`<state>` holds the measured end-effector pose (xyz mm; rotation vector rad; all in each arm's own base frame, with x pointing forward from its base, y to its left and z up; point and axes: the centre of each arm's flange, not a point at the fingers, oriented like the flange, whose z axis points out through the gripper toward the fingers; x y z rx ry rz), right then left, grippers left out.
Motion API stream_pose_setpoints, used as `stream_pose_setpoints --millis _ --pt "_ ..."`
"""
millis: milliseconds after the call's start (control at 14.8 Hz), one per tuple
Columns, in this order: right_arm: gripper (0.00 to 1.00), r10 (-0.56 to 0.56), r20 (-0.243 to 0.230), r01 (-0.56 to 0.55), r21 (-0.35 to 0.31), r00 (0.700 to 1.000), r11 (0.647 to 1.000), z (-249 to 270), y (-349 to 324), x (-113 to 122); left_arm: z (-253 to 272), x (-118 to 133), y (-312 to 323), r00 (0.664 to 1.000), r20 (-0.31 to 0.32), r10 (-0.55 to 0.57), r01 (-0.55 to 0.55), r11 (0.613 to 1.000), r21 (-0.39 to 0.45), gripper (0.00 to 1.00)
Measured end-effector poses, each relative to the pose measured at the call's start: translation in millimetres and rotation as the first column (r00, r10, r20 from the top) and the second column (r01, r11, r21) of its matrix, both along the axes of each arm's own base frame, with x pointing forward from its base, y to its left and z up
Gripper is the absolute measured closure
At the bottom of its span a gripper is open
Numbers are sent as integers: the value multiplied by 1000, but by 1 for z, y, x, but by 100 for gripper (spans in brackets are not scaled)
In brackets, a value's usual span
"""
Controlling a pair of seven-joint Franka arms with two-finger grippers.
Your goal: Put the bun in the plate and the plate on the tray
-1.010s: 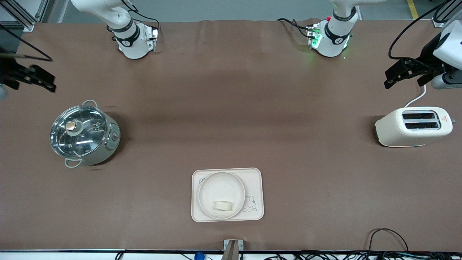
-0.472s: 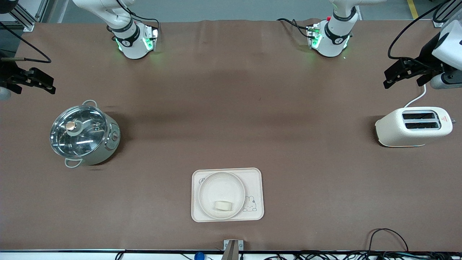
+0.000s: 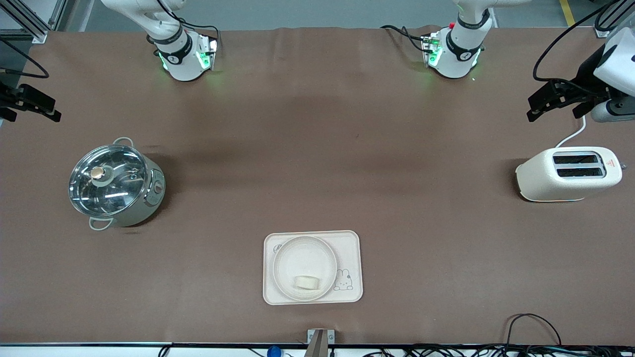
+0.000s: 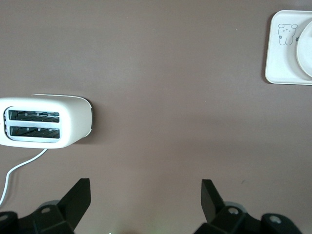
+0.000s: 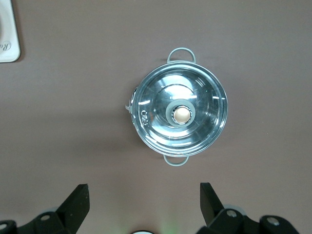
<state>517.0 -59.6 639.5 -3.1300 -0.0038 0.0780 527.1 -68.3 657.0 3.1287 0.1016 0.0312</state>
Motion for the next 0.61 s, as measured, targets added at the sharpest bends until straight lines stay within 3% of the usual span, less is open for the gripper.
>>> stream_pose_setpoints --millis 606 --pt "0 36 -20 -36 9 999 999 9 15 -11 5 0 1 1000 11 1 -1 1000 -1 0"
